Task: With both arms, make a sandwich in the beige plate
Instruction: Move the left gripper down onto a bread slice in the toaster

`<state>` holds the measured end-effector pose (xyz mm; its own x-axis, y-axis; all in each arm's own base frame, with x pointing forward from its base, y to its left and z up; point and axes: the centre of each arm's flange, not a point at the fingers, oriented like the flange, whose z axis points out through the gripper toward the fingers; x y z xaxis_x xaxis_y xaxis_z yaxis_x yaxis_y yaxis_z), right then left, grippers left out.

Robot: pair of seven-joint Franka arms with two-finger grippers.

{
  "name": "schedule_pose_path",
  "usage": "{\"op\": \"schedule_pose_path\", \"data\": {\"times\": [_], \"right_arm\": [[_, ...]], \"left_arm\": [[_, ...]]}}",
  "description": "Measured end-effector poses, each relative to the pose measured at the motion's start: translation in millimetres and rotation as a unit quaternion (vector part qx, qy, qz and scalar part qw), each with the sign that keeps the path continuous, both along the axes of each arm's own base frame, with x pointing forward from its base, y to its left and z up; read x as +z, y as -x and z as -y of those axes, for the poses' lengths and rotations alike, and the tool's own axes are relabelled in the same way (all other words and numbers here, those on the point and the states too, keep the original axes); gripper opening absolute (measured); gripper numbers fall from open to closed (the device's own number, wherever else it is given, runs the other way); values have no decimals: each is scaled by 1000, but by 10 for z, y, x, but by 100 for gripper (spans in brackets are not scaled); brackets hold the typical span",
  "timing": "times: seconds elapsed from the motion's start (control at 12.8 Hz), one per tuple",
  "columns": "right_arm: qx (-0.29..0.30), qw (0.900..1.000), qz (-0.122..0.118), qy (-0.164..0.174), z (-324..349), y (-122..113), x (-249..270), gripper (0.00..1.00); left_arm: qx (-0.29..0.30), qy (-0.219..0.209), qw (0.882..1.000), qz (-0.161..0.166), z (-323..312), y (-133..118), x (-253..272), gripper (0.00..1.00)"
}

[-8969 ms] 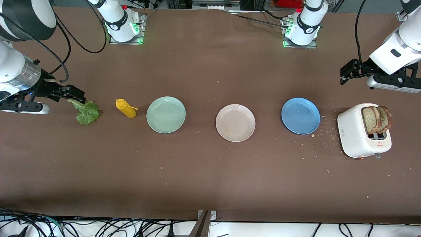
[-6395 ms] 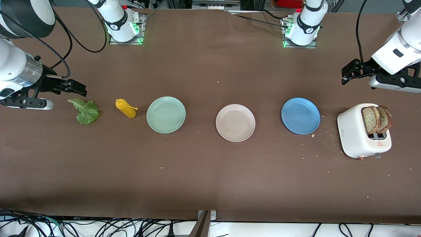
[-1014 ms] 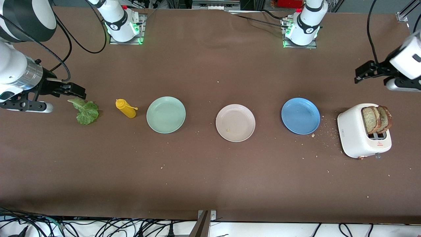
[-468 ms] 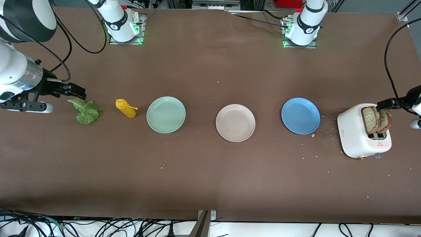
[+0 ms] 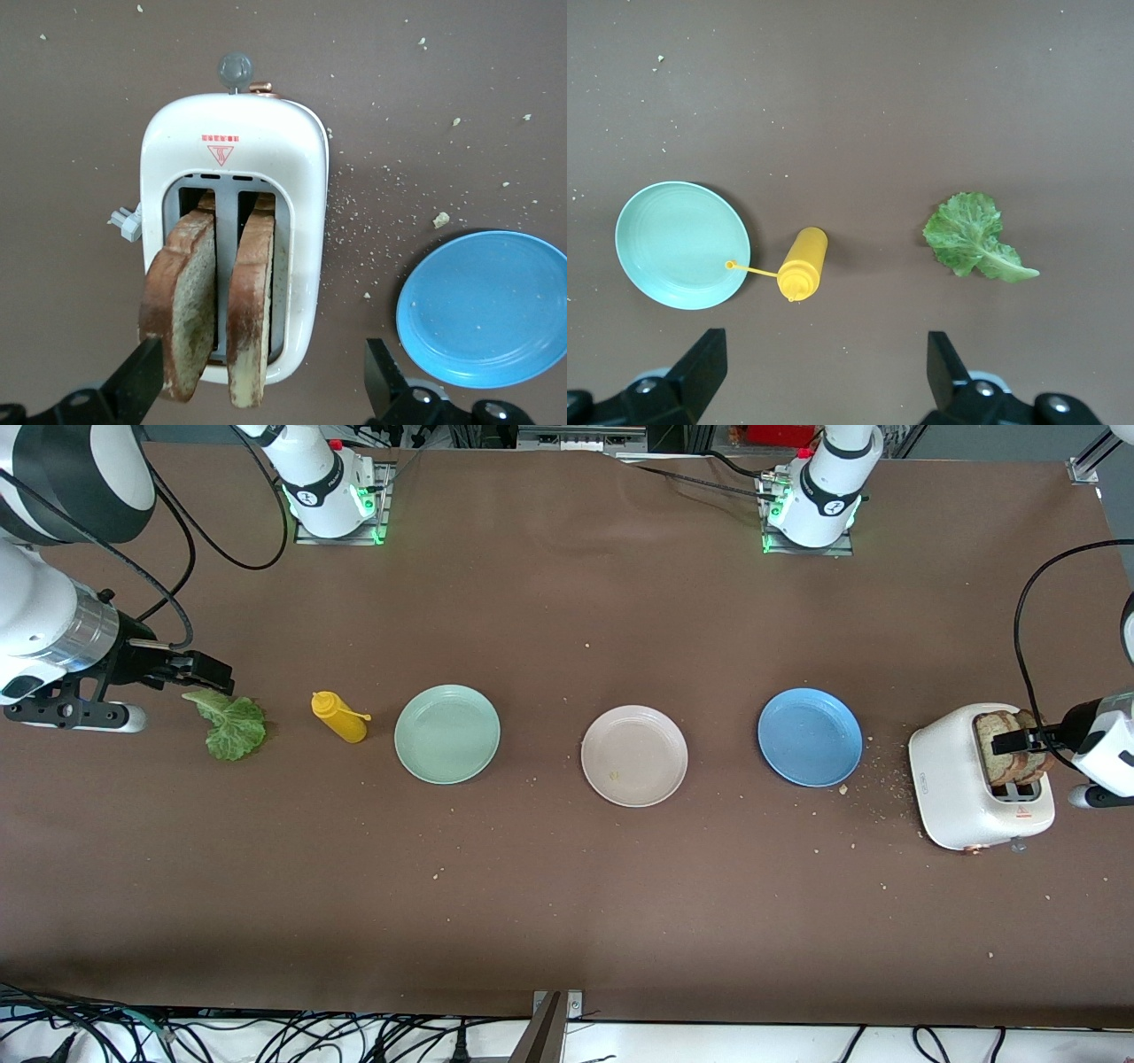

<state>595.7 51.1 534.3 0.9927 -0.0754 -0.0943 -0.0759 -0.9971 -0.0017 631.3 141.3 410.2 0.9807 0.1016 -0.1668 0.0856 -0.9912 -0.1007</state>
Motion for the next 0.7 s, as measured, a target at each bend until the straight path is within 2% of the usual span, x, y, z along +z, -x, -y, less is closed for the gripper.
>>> {"op": "schedule_pose_path", "data": {"times": [0.31, 0.39, 0.7], "right_arm": [[0, 1000, 3, 0, -1, -8, 3, 100], [0, 1000, 3, 0, 0, -9, 3, 100], [0, 1000, 3, 0, 0, -9, 2, 100]], "left_arm": [[14, -7, 1000, -5, -61, 121, -397, 93], [18, -7, 1000, -9, -62, 144, -433, 85], [21, -11, 1000, -14, -55, 176, -409, 36]]}}
